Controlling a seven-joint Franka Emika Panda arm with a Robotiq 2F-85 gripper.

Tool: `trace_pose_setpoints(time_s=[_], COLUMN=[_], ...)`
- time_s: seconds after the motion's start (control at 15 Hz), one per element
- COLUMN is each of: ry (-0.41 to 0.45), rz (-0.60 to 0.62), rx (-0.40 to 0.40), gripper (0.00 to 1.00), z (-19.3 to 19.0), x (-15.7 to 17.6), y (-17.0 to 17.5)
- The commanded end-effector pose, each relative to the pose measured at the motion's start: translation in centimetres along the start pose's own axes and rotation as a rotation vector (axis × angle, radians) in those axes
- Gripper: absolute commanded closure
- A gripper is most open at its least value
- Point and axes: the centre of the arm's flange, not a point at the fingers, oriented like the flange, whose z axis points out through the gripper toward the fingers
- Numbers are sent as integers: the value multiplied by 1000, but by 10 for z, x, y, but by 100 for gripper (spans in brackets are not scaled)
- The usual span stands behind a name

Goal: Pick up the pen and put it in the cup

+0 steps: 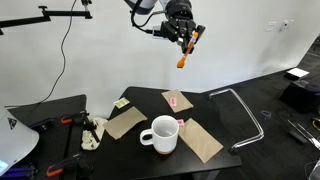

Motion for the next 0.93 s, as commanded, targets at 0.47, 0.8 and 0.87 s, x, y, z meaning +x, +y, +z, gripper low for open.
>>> trace_pose_setpoints(time_s=[0.47,0.8,0.87], ry=[-11,-58,-54], rz=[-23,-70,-79], rx=[-24,15,5], gripper=[97,97,97], z=[38,53,56], x=[2,-11,-13], y=[19,24,26])
